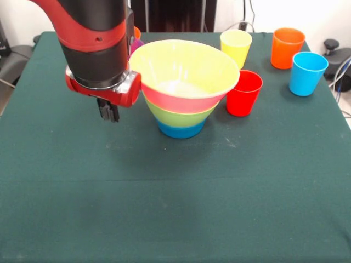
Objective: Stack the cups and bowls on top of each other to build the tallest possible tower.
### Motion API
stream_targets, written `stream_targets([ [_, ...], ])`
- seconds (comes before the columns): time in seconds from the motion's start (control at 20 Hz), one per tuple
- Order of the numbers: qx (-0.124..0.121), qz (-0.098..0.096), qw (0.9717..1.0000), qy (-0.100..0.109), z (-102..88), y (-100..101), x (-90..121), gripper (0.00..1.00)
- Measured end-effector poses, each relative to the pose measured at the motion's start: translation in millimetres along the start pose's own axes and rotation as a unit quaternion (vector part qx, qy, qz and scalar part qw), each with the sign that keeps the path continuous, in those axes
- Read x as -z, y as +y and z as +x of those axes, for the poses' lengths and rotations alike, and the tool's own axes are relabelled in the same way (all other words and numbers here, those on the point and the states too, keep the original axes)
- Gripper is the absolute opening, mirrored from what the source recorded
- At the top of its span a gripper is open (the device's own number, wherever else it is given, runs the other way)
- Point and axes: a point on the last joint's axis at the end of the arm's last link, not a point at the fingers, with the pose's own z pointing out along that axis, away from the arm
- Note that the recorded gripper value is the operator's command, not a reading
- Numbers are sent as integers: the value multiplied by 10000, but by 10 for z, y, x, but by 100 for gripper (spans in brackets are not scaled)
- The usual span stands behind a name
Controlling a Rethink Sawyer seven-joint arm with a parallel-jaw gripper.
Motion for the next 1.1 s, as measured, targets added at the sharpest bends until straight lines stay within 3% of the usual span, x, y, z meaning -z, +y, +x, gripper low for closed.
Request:
stream_targets([
  [0.65,-70,125,9999,-50,9,-137,118,0],
  [1.1,-152,74,9998,-53,85,-176,313,0],
])
